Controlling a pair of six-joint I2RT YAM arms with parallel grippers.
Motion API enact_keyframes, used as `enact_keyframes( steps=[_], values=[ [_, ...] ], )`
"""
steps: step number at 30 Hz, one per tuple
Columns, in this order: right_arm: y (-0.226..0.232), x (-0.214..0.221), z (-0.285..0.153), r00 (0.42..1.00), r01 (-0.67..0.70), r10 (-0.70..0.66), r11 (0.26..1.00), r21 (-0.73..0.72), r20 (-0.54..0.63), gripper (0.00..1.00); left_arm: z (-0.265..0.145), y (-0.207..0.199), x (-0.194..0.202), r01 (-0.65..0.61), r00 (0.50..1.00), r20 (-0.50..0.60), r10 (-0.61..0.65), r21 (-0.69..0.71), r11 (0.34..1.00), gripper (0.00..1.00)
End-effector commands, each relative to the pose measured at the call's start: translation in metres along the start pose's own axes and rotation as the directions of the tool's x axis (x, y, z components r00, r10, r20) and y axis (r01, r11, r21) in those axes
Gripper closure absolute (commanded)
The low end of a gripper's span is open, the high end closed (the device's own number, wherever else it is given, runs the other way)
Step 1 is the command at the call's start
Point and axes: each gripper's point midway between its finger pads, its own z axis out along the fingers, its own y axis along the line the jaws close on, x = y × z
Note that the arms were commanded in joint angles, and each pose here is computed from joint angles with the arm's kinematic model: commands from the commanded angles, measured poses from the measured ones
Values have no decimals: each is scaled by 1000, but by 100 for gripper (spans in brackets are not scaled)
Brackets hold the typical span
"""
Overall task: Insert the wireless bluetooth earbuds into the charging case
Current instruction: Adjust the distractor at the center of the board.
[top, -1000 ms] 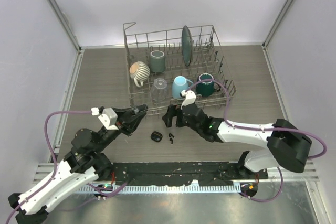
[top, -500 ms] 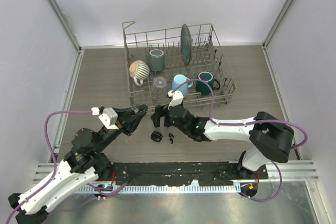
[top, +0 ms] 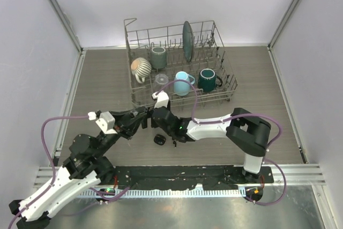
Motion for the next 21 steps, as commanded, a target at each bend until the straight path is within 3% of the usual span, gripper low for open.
enact_keyframes(
  steps=[1,14,19,21],
  values=[
    [15,-32,21,996,-15,17,1000,-23,82,6,-4,3,-16,-2,999,48,3,-17,1000,100],
    [40,-36,49,997,28,-25,998,-49,69,6,-7,2,-22,-4,999,50,5,-14,1000,100],
    [38,-32,30,997,50,-44,993,-110,59,5,-9,1,-25,-4,998,56,4,-8,1000,100],
    [45,-55,7,993,29,-8,985,-172,121,5,-11,0,-27,-4,998,64,4,-1,1000,100]
  ],
)
